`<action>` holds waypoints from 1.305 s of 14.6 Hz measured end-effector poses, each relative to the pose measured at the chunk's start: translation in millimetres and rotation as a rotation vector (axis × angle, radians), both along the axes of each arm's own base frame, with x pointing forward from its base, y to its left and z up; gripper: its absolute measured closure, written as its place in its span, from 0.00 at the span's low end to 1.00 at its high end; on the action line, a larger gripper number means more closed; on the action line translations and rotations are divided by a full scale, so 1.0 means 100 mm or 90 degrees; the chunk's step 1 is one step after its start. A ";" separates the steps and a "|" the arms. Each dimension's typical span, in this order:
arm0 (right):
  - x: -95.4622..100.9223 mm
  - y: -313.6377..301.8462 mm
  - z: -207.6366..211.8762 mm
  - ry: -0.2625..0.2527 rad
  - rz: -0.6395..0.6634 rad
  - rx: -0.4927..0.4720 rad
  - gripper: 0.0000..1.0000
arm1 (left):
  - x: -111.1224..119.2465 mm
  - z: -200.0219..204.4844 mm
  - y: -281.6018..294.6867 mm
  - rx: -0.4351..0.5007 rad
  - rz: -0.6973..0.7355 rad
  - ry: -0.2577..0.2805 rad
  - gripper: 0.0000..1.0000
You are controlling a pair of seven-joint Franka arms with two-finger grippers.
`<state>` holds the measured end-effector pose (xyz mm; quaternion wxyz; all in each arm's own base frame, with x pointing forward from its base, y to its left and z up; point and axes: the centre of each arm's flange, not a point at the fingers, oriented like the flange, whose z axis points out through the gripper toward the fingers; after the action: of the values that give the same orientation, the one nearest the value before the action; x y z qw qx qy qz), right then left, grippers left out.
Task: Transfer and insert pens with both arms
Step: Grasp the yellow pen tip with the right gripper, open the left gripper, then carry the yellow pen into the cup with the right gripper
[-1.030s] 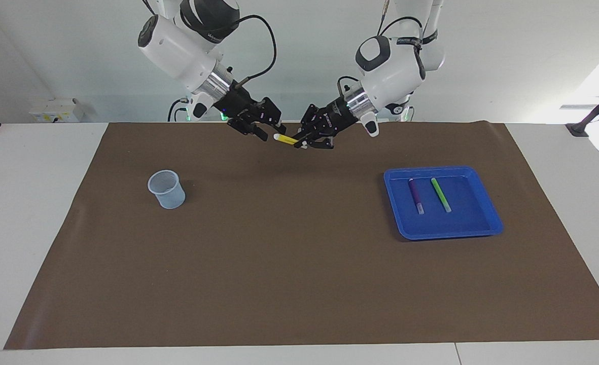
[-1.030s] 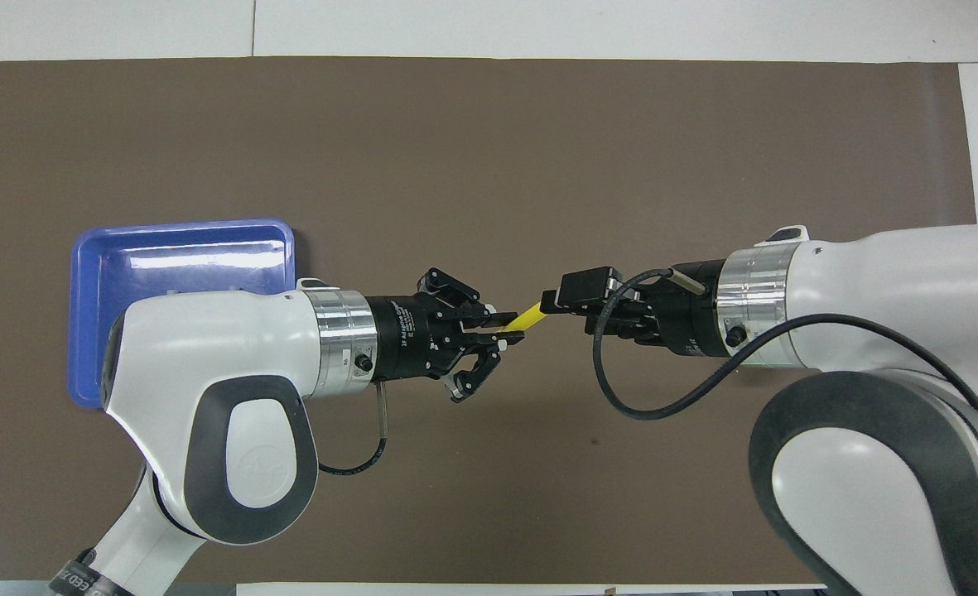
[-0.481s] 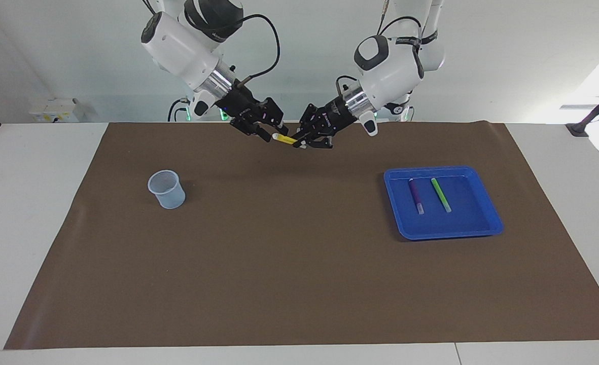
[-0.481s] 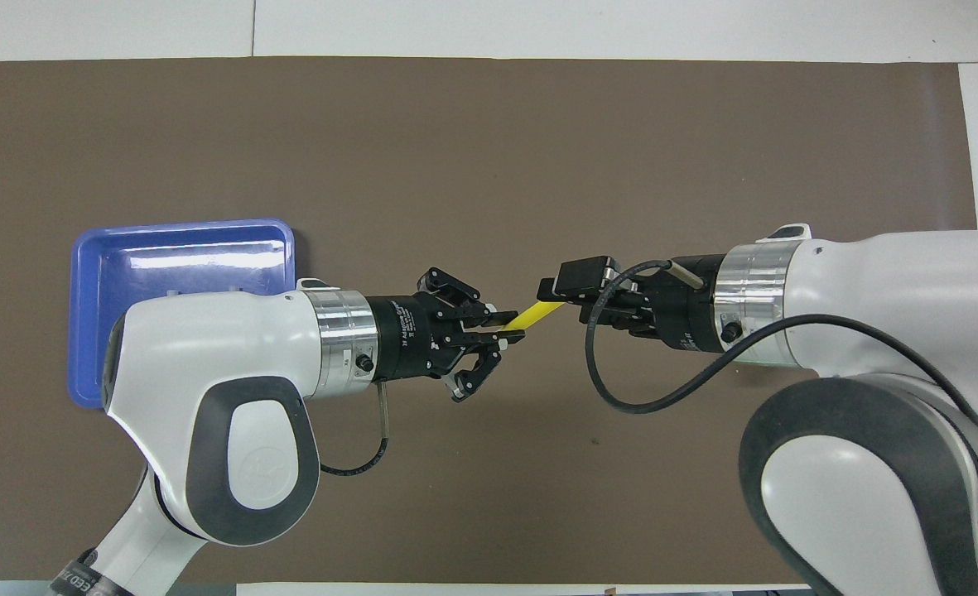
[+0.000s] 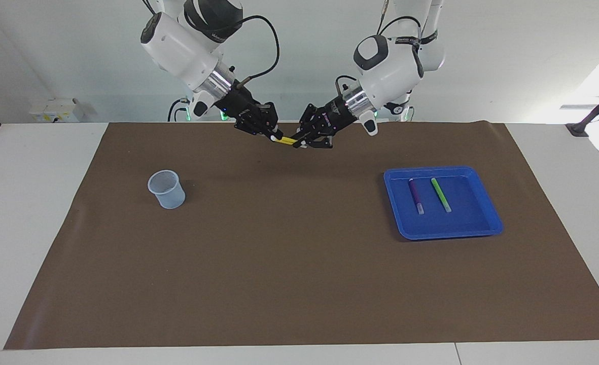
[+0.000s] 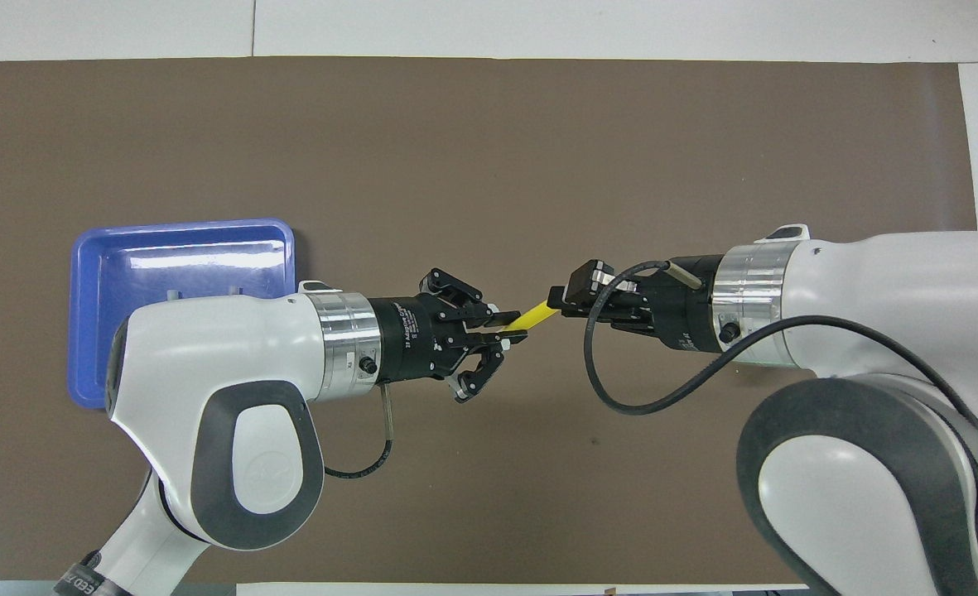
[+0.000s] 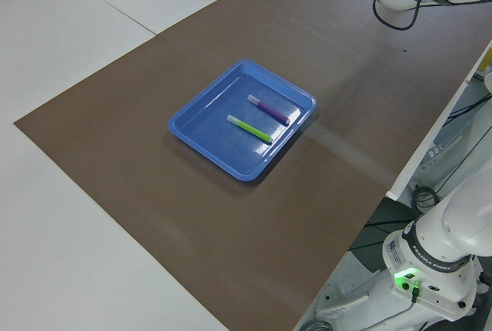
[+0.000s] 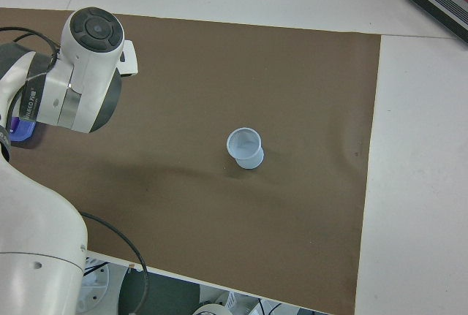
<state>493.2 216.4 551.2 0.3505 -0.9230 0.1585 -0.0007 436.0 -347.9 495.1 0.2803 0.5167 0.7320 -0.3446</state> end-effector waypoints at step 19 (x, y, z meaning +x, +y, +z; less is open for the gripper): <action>0.23 -1.14 0.02 -0.149 0.288 -0.282 0.81 | 0.05 0.01 0.05 0.001 0.027 -0.015 0.00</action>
<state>516.4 102.6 552.8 0.1483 -0.9823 -0.0955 -0.0634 440.9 -342.4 496.3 0.2956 0.5052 0.7399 -0.3316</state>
